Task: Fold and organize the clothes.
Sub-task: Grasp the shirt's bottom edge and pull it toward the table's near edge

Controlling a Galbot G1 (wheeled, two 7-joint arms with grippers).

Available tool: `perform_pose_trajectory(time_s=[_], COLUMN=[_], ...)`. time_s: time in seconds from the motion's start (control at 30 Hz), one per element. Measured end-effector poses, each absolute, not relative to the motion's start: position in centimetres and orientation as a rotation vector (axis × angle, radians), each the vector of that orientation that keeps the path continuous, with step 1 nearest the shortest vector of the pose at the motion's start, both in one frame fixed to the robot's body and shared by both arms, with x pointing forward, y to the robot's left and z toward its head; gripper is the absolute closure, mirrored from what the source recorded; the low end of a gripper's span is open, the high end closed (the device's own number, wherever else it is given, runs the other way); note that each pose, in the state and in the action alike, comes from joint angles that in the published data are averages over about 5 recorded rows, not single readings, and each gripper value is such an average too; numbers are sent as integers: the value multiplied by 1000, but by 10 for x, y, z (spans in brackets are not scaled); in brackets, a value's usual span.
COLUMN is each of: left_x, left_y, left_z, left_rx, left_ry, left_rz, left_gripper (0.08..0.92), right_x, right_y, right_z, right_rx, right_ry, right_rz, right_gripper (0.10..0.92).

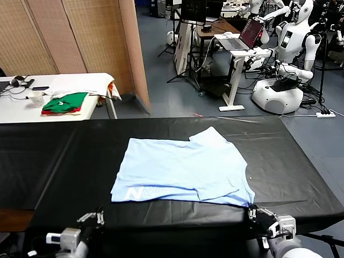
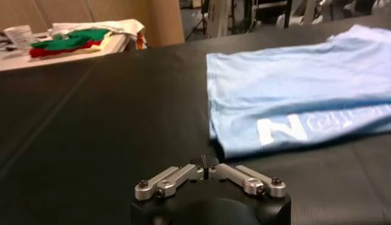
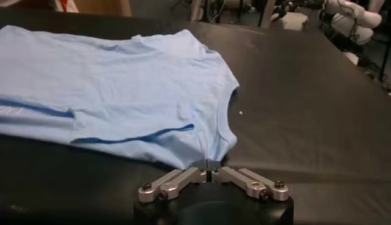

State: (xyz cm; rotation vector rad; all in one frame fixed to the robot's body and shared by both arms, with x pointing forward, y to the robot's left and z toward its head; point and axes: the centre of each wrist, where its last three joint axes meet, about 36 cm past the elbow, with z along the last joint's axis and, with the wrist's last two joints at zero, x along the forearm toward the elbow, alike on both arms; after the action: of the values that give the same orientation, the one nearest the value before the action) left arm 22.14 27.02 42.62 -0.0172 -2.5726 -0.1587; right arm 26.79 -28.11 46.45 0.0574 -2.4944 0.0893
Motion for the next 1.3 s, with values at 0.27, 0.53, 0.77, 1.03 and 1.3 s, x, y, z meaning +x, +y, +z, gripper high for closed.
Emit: perform_pose_trajectory(time_s=[0.27,0.53,0.77,1.03,1.3], left_x=[237,261,270,271,264], left_y=[269,269,264,264,262], left_z=[423,427,420,415,418], left_rx=[-25,-27,-31,-32,-43], left_ry=[-2572,-2623,-2620,-2596,-2582], left_rz=[-11,32,83,105,107], left_gripper=[642,177,168,639,855], right_x=[268,269,271,274,273], right_y=[-281,-282,-283,-286,-283], right_z=[461,456,455,453,455], right_rx=[48,37,33,31,60], right_ry=[-2491,-2483,-2484,-2484,-2472], right_rz=[72,65,66,74,84], right_gripper=[881,881,881,881,881])
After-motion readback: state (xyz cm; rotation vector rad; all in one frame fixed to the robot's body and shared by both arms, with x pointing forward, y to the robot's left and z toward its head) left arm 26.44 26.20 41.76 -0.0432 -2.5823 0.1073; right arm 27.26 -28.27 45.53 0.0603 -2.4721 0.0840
